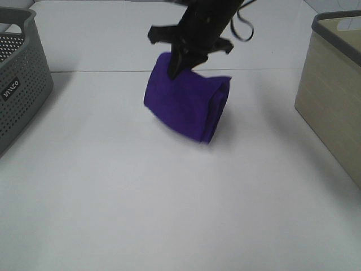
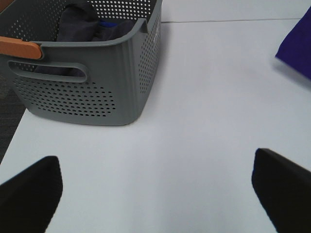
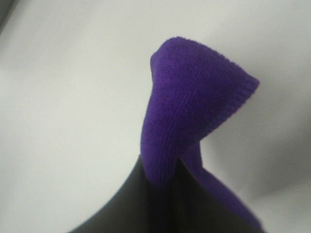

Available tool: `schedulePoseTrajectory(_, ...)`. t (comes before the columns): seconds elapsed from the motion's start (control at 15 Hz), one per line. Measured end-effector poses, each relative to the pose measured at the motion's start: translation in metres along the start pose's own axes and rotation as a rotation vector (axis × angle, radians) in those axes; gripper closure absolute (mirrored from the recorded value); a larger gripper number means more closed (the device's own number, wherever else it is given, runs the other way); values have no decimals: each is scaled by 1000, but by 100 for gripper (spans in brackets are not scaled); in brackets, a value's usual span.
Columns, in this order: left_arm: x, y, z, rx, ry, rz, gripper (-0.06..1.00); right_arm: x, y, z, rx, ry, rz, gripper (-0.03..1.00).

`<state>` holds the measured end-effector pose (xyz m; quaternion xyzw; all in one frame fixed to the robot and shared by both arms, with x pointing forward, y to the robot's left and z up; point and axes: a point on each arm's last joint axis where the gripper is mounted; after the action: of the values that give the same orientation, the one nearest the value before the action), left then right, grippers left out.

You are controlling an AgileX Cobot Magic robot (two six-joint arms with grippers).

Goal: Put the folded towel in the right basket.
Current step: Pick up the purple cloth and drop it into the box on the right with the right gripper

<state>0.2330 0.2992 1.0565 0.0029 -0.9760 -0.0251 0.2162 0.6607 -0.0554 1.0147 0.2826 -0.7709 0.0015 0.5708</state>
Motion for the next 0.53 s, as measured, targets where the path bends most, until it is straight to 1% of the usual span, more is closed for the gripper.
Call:
schedulePoseTrajectory(0.07,0,0,0,0,0,0,-5,36,6,-2,39,-59,35,90)
schedulePoseTrajectory(0.13,0,0,0,-1,0,-1,-5,81,8,-3,66,-141,83,90)
schedulePoseTrajectory(0.2,0,0,0,-2,0,-3,-5,118,-3,-3,61,-215,150,90)
schedulePoseTrajectory(0.27,0,0,0,-2,0,-3,-5,154,-20,-1,39,-294,248,90)
schedulePoseTrajectory(0.4,0,0,0,-2,0,-3,-5,218,-63,10,-29,-410,482,90)
schedulePoseTrajectory(0.47,0,0,0,-2,0,-3,-5,243,-84,18,-69,-442,568,90)
schedulePoseTrajectory(0.53,0,0,0,-2,0,-3,-5,260,-102,25,-105,-462,626,90)
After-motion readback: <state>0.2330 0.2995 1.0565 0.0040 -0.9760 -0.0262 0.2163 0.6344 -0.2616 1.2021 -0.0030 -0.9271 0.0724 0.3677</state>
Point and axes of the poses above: a point on each arm's last joint axis where the gripper is mounted, x pointing back along that axis away from the gripper, y along the wrist's bending axis when the last joint is at zero, z = x × y, and after that the axes turned 5 degrees about -x, right-handed
